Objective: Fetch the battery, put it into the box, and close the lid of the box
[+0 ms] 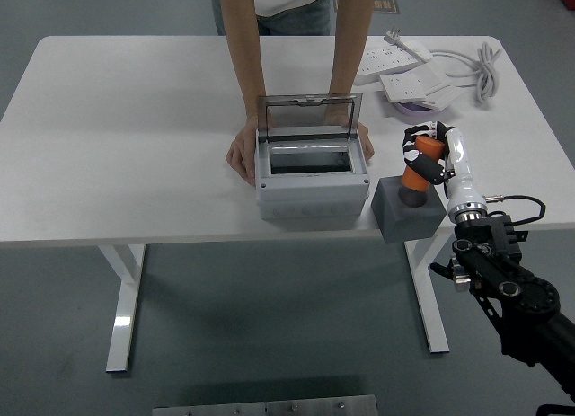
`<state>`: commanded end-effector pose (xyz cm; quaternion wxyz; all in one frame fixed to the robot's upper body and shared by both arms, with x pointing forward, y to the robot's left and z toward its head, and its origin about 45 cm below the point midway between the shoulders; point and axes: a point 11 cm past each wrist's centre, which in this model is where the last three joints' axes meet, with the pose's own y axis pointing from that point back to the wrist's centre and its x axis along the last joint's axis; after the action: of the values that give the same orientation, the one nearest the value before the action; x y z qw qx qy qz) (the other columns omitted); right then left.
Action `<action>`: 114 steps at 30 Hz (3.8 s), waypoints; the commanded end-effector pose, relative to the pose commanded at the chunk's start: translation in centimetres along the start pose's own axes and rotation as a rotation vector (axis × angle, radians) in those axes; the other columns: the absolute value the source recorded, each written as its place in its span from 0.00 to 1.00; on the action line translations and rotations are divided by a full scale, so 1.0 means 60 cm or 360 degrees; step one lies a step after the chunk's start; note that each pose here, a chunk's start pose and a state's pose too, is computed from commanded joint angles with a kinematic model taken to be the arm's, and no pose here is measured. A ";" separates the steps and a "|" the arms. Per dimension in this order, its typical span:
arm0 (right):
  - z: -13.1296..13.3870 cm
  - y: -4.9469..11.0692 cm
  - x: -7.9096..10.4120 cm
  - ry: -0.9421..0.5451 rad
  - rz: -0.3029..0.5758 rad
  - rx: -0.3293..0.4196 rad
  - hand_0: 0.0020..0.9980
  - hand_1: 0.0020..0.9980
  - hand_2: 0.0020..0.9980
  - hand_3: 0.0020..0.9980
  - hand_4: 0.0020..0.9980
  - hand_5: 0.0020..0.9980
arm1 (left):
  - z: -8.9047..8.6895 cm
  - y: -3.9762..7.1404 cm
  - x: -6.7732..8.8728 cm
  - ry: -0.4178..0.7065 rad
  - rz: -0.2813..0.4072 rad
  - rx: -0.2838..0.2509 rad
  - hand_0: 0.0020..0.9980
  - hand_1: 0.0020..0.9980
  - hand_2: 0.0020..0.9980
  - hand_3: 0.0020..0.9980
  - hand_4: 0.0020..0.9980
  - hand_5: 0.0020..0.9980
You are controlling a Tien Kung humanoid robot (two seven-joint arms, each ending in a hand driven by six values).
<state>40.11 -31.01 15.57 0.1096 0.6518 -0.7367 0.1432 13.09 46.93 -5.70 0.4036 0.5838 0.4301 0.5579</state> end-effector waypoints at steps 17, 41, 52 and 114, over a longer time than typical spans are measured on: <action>-0.093 -0.069 0.033 0.0345 -0.0038 0.0152 0.20 0.26 0.32 0.45 0.14 0.00 | -0.002 0.000 0.004 0.0009 0.0005 0.0006 0.83 0.90 0.86 0.82 0.85 0.53; -0.191 -0.089 -0.052 0.1526 -0.0428 0.0352 0.15 0.22 0.32 0.44 0.12 0.00 | -0.016 -0.003 0.013 0.0039 0.0018 0.0031 0.83 0.90 0.87 0.82 0.85 0.53; -0.207 -0.071 -0.085 0.1639 -0.0501 0.0466 0.16 0.21 0.31 0.44 0.12 0.00 | -0.016 -0.002 0.017 0.0042 0.0027 0.0035 0.83 0.90 0.87 0.83 0.85 0.53; -0.179 -0.050 -0.251 0.1414 -0.0610 0.0551 0.16 0.21 0.31 0.44 0.15 0.00 | 0.032 0.018 0.028 -0.0023 0.0046 -0.0024 0.83 0.90 0.87 0.83 0.85 0.55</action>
<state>44.71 -13.54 20.58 0.3268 0.6600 -0.4516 0.5037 15.10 48.21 -4.29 0.4030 0.5910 0.4146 0.5626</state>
